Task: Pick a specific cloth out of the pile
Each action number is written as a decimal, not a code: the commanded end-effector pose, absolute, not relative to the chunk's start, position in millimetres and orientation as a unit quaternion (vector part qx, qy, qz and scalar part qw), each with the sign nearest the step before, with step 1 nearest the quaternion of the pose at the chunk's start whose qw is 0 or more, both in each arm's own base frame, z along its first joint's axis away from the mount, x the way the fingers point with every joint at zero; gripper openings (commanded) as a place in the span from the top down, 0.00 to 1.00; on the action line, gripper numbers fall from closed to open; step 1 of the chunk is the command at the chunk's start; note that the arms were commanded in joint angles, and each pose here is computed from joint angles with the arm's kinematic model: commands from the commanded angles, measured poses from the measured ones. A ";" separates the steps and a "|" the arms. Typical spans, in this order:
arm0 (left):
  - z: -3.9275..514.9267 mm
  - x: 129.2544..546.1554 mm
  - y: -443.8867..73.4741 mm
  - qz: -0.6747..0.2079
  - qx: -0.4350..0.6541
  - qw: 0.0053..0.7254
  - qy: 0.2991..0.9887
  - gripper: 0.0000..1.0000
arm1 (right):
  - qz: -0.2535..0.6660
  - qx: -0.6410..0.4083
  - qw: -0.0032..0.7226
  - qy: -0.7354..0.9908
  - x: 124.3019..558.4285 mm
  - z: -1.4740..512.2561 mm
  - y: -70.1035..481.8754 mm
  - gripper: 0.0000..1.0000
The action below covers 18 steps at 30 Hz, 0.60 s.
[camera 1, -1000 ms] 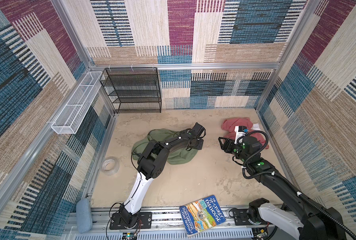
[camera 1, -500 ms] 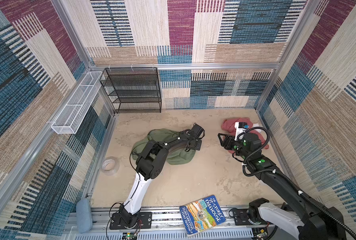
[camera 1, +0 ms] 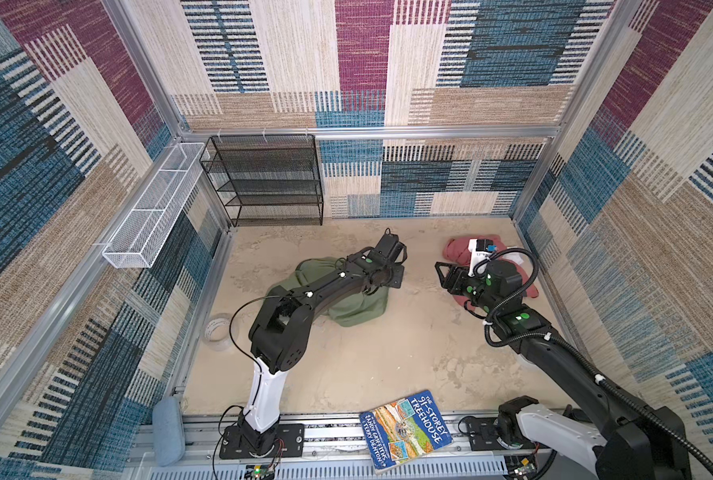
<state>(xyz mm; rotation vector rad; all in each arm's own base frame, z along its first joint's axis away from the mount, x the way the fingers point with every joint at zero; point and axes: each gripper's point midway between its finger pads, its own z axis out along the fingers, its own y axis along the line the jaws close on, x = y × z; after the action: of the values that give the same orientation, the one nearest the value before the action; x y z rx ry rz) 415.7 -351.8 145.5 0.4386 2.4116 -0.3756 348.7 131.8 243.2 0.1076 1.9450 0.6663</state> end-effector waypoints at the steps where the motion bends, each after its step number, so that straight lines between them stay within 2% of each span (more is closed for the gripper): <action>1: 188.6 426.1 -340.6 -0.126 0.174 0.382 0.899 1.00 | 0.274 0.043 0.532 0.800 350.1 254.7 129.5 0.39; 10: 265.6 427.8 -268.3 -0.100 0.124 0.441 0.883 1.00 | 0.298 0.022 0.522 0.799 358.1 258.7 143.9 0.40; 18: 301.3 419.3 -176.2 -0.072 0.038 0.477 0.875 1.00 | 0.318 0.004 0.515 0.796 369.5 261.8 157.3 0.41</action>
<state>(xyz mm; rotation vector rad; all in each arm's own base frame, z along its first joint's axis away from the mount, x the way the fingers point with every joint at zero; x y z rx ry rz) 421.9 -199.6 296.2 0.1324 2.1501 -0.2228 366.3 149.6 248.3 0.0486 1.9601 0.7224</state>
